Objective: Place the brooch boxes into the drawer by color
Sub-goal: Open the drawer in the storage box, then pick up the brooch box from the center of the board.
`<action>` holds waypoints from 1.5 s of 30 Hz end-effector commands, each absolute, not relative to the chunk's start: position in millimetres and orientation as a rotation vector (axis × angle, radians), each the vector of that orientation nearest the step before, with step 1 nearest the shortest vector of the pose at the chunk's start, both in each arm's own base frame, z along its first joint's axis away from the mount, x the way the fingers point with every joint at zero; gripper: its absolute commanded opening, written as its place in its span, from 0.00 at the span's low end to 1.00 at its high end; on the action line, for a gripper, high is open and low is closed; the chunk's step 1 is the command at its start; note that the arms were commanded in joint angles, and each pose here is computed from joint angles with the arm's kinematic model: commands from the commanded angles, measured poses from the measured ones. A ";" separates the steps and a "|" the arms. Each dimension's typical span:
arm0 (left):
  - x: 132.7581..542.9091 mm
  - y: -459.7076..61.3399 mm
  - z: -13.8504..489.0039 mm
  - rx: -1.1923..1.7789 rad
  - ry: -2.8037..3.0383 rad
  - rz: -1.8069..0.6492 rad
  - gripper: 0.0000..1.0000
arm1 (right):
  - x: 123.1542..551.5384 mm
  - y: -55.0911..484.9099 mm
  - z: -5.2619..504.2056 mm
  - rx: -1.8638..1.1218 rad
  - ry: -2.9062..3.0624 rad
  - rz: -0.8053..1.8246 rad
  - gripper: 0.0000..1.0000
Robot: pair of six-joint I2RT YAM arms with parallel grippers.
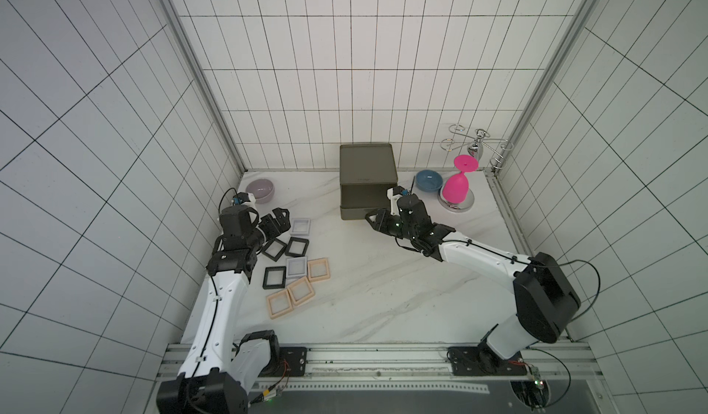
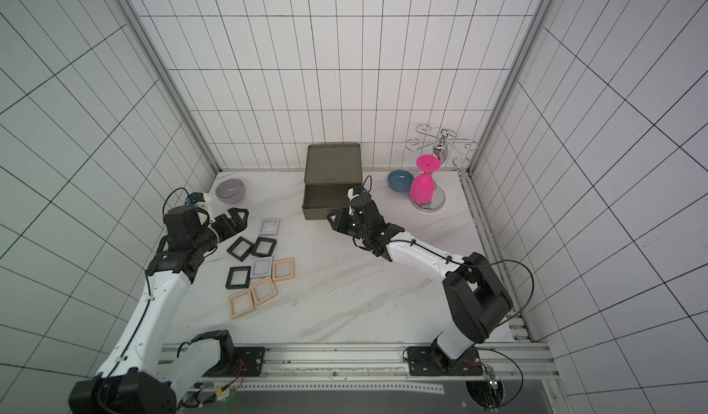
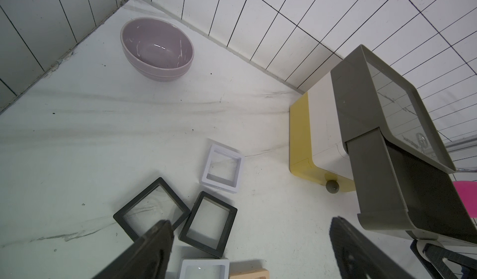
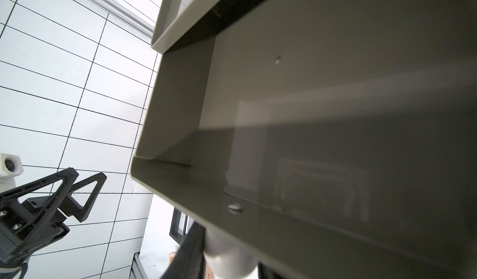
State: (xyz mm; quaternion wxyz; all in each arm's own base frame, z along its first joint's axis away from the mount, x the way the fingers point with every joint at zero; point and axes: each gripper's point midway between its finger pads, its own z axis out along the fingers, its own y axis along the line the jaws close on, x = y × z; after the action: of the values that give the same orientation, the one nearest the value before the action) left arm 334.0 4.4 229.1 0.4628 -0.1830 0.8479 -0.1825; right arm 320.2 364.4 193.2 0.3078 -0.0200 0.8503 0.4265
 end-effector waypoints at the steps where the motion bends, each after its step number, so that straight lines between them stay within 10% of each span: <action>1: 334.0 7.4 229.8 -0.442 2.086 -0.428 0.99 | 313.2 367.9 208.8 -0.073 2.186 1.160 0.30; 18: 350.9 6.9 218.3 -0.443 2.206 -0.435 0.99 | 300.3 351.1 227.1 -0.136 2.176 1.058 0.70; 45: 421.6 -12.0 83.6 -0.133 2.862 0.092 0.97 | 211.7 255.1 192.8 -0.188 2.137 0.773 0.81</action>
State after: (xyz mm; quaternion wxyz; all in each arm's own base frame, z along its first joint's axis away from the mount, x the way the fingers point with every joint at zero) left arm 413.3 -18.9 85.9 0.1357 -0.0528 0.9893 0.0024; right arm 210.2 264.3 202.5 0.4142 -0.0738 0.8417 0.3383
